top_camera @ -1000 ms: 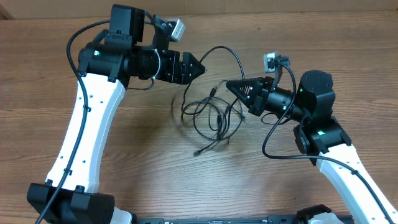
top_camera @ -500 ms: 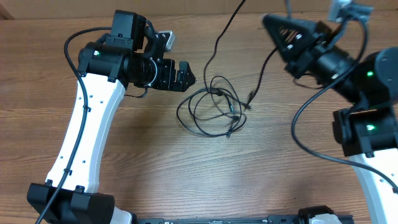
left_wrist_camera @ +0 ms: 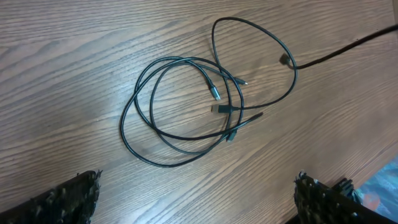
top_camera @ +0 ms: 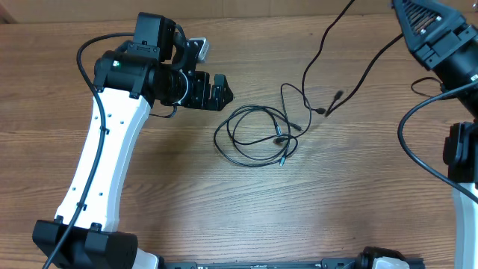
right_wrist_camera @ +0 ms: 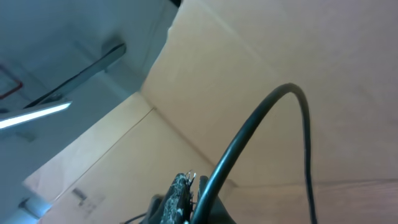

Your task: Untangle cables

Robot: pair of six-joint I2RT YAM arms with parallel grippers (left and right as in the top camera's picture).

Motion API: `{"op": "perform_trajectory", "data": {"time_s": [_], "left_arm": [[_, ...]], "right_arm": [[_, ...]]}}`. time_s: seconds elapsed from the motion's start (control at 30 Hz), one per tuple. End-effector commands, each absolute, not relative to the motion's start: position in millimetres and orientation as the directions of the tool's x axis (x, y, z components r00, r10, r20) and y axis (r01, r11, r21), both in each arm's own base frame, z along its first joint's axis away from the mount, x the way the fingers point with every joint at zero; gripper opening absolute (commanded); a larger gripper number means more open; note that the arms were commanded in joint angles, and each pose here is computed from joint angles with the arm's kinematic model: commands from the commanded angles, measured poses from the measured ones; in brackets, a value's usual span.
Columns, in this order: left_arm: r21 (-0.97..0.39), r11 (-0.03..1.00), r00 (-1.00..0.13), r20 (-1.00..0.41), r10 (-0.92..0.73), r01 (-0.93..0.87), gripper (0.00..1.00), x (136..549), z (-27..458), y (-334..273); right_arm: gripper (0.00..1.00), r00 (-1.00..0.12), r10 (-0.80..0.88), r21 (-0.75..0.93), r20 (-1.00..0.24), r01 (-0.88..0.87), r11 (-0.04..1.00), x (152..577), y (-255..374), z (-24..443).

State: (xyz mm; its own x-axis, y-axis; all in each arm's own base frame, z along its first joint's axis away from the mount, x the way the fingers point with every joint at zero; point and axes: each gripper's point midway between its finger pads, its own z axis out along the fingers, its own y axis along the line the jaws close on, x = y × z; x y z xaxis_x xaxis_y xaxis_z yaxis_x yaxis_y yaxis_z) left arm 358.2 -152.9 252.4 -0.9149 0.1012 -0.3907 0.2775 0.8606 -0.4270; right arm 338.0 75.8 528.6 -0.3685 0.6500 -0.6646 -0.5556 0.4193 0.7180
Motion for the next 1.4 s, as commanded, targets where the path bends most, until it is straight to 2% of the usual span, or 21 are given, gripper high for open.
{"op": "perform_trajectory", "data": {"time_s": [0.0, 0.13, 0.33, 0.4, 0.47, 0.5, 0.57, 0.7, 0.8, 0.87, 0.97, 1.17, 1.23, 1.37], "left_arm": [[-0.426, 0.862, -0.904, -0.420, 0.082, 0.275, 1.00, 358.9, 265.8, -150.5], [-0.425, 0.862, -0.904, -0.419, 0.082, 0.275, 1.00, 358.9, 265.8, -150.4], [-0.409, 0.875, -0.912, -0.402, 0.083, 0.260, 1.00, 355.8, 262.0, -146.2], [-0.403, 0.877, -0.916, -0.389, 0.092, 0.259, 1.00, 352.5, 260.0, -144.8], [-0.377, 0.886, -0.917, -0.382, 0.116, 0.269, 1.00, 349.4, 256.7, -140.4], [-0.354, 0.908, -0.926, -0.368, 0.085, 0.224, 1.00, 350.3, 254.0, -132.3], [-0.265, 0.964, -0.947, -0.314, -0.075, 0.011, 1.00, 352.2, 244.6, -90.6], [-0.270, 0.956, -0.940, -0.281, -0.192, -0.114, 1.00, 353.2, 242.3, -52.1], [-0.278, 0.957, -0.945, -0.286, -0.158, -0.076, 1.00, 352.3, 242.7, -44.6], [-0.272, 0.961, -0.945, -0.295, -0.142, -0.060, 1.00, 353.5, 243.1, -45.2], [-0.271, 0.961, -0.945, -0.294, -0.143, -0.061, 0.99, 353.3, 243.0, -45.0], [-0.271, 0.961, -0.949, -0.281, -0.141, -0.063, 1.00, 350.2, 241.7, -45.7], [-0.271, 0.960, -0.949, -0.281, -0.141, -0.063, 1.00, 350.2, 241.7, -45.9], [-0.271, 0.961, -0.948, -0.287, -0.141, -0.061, 1.00, 351.7, 242.2, -45.7]], "right_arm": [[0.03, -0.428, 0.588, 0.691, -0.686, -0.635, 0.344, 311.1, 97.4, 546.2], [0.04, -0.509, 0.537, 0.712, -0.673, -0.644, 0.281, 303.8, 127.0, 538.6], [0.04, -0.637, 0.483, 0.787, -0.601, -0.576, 0.219, 319.1, 158.4, 511.0], [0.04, -0.619, 0.523, 0.792, -0.587, -0.572, 0.212, 325.4, 155.6, 517.5], [0.04, -0.558, 0.598, 0.772, -0.575, -0.611, 0.173, 326.8, 148.2, 544.2], [0.04, -0.521, 0.638, 0.754, -0.568, -0.640, 0.148, 325.8, 143.3, 559.8], [0.04, -0.490, 0.701, 0.750, -0.517, -0.654, 0.096, 327.3, 134.9, 578.2], [0.04, -0.510, 0.741, 0.772, -0.437, -0.636, 0.017, 335.9, 129.6, 585.6], [0.04, -0.504, 0.760, 0.761, -0.409, -0.648, -0.020, 336.9, 125.9, 593.3], [0.04, -0.557, 0.763, 0.767, -0.327, -0.629, -0.130, 328.8, 125.6, 605.3], [0.04, -0.548, 0.766, 0.688, -0.335, -0.698, -0.199, 306.8, 134.8, 627.2], [0.04, -0.523, 0.798, 0.681, -0.299, -0.703, -0.206, 310.0, 129.2, 631.8], [0.04, -0.498, 0.799, 0.707, -0.338, -0.695, -0.134, 320.2, 135.6, 620.0], [0.04, -0.559, 0.713, 0.792, -0.422, -0.610, -0.009, 349.6, 195.9, 564.2]]}}
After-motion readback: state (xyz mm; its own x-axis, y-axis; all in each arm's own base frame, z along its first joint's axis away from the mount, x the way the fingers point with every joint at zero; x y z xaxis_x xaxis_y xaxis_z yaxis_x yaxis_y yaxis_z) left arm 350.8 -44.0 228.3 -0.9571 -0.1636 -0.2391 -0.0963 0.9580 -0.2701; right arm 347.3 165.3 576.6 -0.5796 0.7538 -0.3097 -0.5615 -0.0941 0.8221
